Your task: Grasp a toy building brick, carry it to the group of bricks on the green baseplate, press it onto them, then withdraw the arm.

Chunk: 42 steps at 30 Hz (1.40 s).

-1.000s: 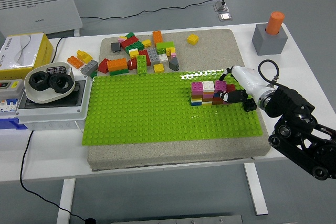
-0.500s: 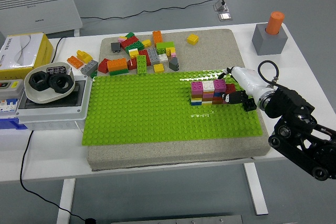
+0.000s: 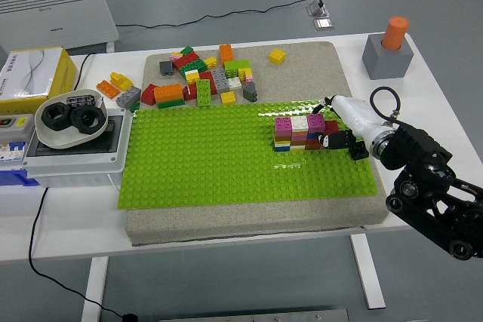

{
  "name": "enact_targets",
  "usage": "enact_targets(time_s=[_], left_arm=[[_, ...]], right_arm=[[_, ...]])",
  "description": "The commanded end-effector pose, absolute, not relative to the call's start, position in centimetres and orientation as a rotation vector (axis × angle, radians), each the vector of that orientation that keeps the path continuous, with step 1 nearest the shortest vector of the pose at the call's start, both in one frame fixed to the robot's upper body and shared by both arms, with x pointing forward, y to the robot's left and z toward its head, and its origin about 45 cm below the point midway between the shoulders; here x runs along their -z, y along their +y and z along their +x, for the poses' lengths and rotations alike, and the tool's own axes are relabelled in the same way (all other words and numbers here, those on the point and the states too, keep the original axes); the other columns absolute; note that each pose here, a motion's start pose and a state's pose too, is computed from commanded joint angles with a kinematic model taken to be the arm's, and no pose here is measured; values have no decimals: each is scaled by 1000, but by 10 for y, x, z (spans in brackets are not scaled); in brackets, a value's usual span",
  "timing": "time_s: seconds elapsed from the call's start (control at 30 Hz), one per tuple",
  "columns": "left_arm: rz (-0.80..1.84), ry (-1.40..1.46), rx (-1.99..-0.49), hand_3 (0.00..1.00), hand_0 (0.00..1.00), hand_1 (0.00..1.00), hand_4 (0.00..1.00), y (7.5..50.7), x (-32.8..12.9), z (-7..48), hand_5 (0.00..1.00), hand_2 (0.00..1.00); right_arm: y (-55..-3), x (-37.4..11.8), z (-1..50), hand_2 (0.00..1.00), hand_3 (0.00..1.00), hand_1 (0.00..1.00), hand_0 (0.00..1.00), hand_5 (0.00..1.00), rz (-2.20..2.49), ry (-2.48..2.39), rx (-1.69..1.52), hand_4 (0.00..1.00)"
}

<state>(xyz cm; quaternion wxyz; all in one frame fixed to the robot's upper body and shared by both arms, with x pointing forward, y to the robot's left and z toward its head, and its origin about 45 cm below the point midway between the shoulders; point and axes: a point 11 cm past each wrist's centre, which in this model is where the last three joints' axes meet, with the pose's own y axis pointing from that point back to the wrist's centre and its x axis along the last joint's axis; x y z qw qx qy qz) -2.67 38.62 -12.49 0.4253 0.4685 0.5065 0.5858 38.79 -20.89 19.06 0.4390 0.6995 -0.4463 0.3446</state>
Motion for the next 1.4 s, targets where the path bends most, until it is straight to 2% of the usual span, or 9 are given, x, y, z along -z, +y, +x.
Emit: enact_targets(time_s=[0.07,0.23,0.27,0.83,0.87,1.03,1.07,1.23,1.4], left_arm=[[1171,1266,-1465,859,692,566,998,386,125,-27,998,661],[1167,1265,-1467,859,692,566,998,387,125,-26,998,661],[1166,1265,-1468,859,692,566,998,387,125,-27,998,661],[1153,1274,-1450,859,694,567,998,383,125,-31,998,663],[1154,1273,-1448,852,694,565,998,383,125,-32,998,661],[1169,1234,-1451,852,694,565,998,383,126,-30,998,661],[1173,1217,-1460,807,686,538,998,384,126,-29,998,640],[1186,1173,-1491,807,686,538,998,385,126,-27,998,640],[1194,1182,-1471,805,686,542,998,383,126,-27,998,640]], right_arm=[[-209,-191,388,859,725,825,846,143,1738,-1109,-856,762],[-209,-190,388,859,725,825,846,143,1742,-1115,-853,762],[-209,-191,388,862,749,829,847,259,1746,-1121,-853,915],[-203,-212,372,863,756,831,855,334,1915,-1338,-851,980],[-205,-211,370,776,514,752,775,461,1931,-1370,-841,872],[-221,-207,358,776,514,752,775,461,1989,-1615,-772,872],[-227,-208,357,704,371,695,696,477,1991,-1675,-759,820],[-255,-213,354,704,371,695,696,477,1985,-1959,-684,820],[-252,-210,351,691,354,668,668,466,2060,-2073,-629,788]])
